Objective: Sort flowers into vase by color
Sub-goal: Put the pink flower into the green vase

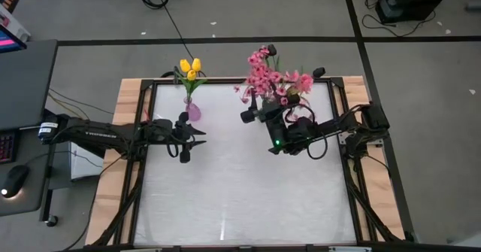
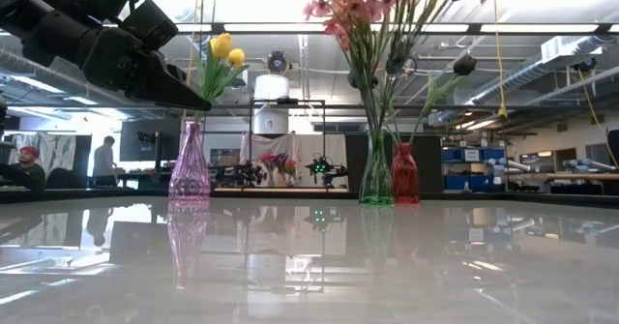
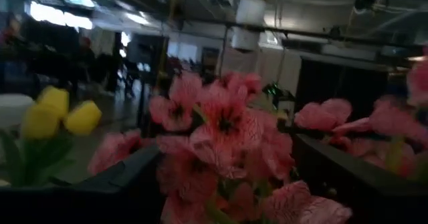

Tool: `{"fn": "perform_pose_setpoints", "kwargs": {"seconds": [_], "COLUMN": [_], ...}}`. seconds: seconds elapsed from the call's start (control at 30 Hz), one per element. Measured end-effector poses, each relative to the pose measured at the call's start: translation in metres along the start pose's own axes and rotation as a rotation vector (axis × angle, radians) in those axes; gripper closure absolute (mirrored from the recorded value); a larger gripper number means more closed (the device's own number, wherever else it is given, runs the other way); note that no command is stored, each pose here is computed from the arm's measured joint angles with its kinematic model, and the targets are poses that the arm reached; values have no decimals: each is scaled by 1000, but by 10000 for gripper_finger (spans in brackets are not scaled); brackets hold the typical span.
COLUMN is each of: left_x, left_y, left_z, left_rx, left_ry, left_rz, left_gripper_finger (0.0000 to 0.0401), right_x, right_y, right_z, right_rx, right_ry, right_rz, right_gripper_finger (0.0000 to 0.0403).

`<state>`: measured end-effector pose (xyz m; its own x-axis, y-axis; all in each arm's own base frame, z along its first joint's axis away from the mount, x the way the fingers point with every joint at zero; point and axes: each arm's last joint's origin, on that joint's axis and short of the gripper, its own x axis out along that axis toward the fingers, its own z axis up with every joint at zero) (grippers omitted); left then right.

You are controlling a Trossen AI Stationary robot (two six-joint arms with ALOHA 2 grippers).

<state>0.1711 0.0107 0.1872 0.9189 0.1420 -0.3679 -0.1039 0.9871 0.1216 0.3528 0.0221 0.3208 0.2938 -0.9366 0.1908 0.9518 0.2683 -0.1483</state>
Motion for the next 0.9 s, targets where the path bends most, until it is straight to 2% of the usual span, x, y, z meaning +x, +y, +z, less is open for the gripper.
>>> {"fn": "perform_pose_setpoints", "kwargs": {"seconds": [0.17, 0.33, 0.5, 0.57, 0.7, 0.9], "left_x": [0, 0, 0, 0, 0, 0], "left_y": [0, 0, 0, 0, 0, 0], "left_z": [0, 0, 0, 0, 0, 0], "left_rx": [0, 0, 0, 0, 0, 0], "left_ry": [0, 0, 0, 0, 0, 0], "left_rz": [0, 0, 0, 0, 0, 0], "left_gripper_finger": [255, 255, 255, 255, 255, 255], "right_x": [6, 12, 10, 8, 5, 5], "right_y": [-2, -5, -6, -6, -3, 3], "right_z": [1, 9, 9, 9, 5, 0], "right_rx": [-7, 182, 198, 158, -14, -133], "right_ry": [-76, -60, -31, -17, 13, -24], "right_rz": [22, -7, -22, -27, -22, 25], "right_gripper_finger": [96, 111, 119, 119, 115, 107]}}
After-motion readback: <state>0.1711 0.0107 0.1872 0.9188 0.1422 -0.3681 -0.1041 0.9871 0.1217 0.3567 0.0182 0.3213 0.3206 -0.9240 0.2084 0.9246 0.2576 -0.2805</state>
